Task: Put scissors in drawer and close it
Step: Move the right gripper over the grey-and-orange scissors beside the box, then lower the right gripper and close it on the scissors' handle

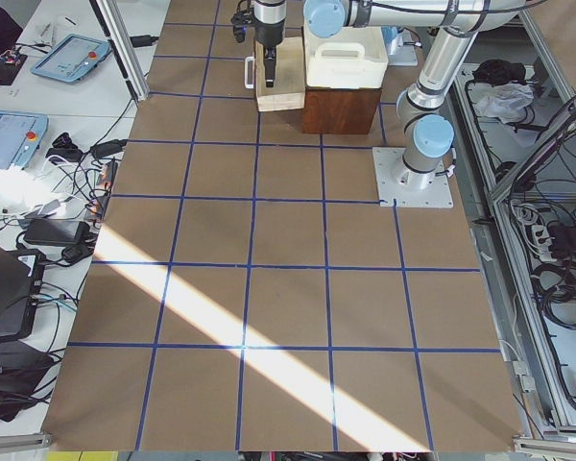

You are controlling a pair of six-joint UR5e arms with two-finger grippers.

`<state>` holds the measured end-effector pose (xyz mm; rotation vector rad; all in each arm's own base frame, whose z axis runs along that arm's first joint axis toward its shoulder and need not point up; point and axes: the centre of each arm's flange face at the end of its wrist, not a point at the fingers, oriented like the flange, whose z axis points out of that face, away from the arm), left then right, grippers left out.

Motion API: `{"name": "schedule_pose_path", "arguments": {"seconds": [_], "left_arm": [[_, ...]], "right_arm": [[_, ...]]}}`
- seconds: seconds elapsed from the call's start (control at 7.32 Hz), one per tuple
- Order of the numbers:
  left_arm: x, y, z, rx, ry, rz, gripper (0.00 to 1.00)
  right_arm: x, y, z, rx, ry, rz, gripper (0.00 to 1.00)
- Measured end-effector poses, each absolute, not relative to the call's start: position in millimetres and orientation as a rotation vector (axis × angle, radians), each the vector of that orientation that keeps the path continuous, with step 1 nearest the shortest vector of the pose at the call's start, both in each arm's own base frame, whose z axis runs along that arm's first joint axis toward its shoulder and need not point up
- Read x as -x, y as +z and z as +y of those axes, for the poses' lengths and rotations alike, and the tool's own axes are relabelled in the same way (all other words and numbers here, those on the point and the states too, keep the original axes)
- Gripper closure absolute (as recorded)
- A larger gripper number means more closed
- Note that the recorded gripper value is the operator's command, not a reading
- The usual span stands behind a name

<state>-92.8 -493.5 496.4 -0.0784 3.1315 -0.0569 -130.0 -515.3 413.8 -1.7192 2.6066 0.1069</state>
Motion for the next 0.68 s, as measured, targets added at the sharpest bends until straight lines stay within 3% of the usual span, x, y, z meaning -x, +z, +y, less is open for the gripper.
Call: {"name": "schedule_pose_path", "arguments": {"seconds": [0.68], "left_arm": [[93, 497, -493, 0.076, -0.059, 3.131, 0.00]], "right_arm": [[224, 292, -517, 2.246, -0.006, 2.195, 0.01]]}}
